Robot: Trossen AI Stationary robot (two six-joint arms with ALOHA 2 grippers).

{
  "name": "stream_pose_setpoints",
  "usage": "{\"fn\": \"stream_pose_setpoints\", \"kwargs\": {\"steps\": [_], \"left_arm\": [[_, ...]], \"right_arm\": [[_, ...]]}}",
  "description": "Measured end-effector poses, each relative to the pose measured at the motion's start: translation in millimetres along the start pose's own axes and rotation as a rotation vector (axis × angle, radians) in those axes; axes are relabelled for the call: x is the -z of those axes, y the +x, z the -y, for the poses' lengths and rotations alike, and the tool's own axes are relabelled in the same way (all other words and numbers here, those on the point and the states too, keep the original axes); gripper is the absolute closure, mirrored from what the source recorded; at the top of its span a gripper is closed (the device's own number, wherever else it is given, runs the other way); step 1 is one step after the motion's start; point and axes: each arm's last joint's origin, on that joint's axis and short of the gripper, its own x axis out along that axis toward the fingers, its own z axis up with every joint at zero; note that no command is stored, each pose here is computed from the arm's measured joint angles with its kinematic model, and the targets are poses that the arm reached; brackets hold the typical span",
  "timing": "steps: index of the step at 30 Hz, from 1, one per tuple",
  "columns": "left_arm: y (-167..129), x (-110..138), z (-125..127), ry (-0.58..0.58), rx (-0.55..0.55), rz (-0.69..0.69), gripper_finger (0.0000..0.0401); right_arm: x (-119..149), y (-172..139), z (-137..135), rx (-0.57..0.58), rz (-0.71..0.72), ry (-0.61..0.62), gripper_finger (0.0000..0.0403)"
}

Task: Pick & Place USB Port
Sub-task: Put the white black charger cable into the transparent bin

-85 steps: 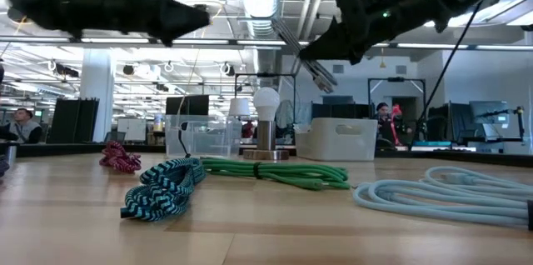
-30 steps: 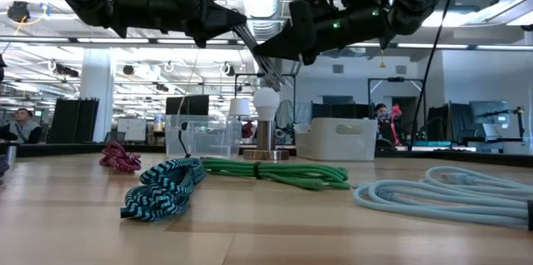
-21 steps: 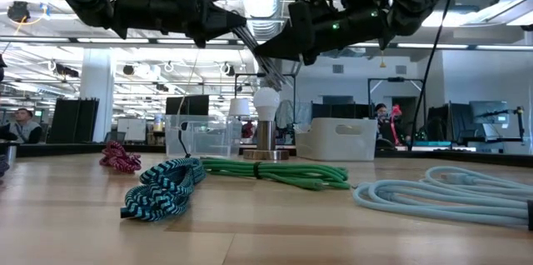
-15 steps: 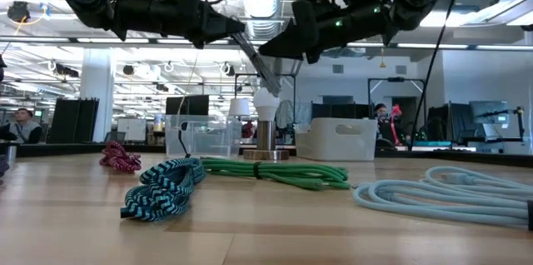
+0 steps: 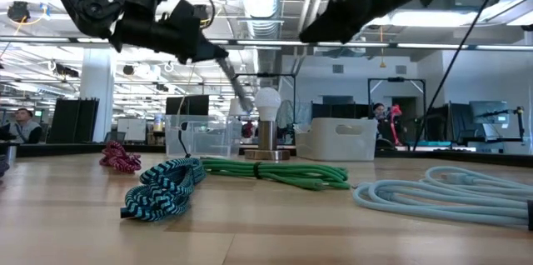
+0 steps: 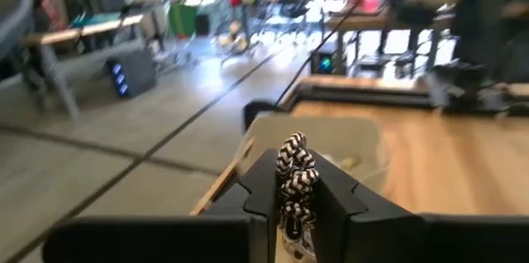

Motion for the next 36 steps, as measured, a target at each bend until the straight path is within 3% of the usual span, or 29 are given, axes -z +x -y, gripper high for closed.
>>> {"fn": "stream_pose_setpoints", "kwargs": {"steps": [7, 13, 16, 21, 36], "left_arm": [[-8.6, 6.2, -23.9, -0.038, -0.034, -0.033, 0.0361], [-32.0, -11.5, -43.2, -0.104, -0.024, 0.057, 0.0361], [-47.1, -14.8, -48.2, -0.129, -0.044, 0.019, 0.0361], [-56.3, -0.6, -50.8, -0.226, -0.067, -0.137, 0.0361], [-23.5, 56.7, -58.1, -0.379, 0.001, -0.317, 0.0361]], "right_arm": [[-4.7, -28.8, 4.1, 0.083, -0.035, -0.002, 0.0322], [-0.8, -40.7, 10.0, 0.16, -0.099, -0.002, 0.0321], [1.2, -42.0, 11.2, 0.165, -0.12, -0.001, 0.0321], [1.6, -42.0, 11.8, 0.167, -0.123, -0.003, 0.0321], [1.4, -41.8, 10.5, 0.162, -0.122, -0.004, 0.0321]]}}
